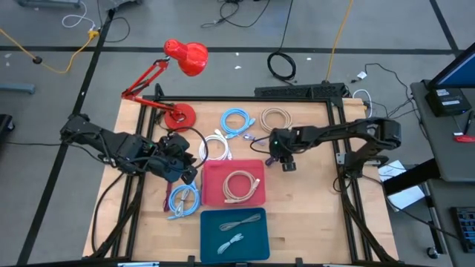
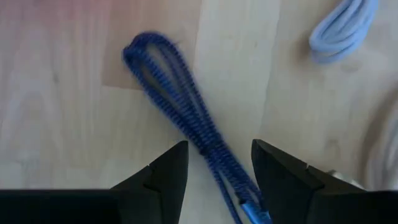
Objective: Pick & Place USB Port
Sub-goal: Put the purple and black charger cable into the blue bin
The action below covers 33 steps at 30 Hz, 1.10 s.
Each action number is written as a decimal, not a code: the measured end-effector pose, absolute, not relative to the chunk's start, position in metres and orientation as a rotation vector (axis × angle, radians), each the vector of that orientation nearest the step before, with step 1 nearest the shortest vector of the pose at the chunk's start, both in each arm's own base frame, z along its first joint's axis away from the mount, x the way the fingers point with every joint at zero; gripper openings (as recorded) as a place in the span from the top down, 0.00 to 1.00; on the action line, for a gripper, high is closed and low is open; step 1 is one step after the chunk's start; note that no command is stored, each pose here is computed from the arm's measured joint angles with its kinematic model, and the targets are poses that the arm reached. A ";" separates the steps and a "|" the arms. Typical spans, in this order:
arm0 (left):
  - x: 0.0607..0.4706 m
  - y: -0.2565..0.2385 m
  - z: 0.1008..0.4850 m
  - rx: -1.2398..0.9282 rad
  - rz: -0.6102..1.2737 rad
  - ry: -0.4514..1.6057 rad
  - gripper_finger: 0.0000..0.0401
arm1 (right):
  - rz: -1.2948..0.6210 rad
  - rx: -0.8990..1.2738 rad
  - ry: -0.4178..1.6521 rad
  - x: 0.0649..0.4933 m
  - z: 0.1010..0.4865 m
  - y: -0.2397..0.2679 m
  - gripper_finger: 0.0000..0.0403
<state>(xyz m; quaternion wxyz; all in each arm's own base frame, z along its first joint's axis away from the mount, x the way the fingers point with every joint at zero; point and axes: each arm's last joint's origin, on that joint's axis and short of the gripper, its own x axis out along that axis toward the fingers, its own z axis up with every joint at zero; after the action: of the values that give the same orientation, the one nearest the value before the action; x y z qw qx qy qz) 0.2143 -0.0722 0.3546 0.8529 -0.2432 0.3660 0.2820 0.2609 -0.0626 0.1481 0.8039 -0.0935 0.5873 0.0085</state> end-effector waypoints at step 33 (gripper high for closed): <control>0.215 -0.073 0.355 -0.521 0.609 0.742 0.77 | -0.001 0.494 0.846 0.288 0.314 0.070 0.98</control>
<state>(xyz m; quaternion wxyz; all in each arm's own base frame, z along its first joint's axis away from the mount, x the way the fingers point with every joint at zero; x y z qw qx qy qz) 0.2145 -0.0731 0.3554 0.8546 -0.2478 0.3526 0.2897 0.2880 0.0697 0.3143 0.8825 0.2375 0.4061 -0.0003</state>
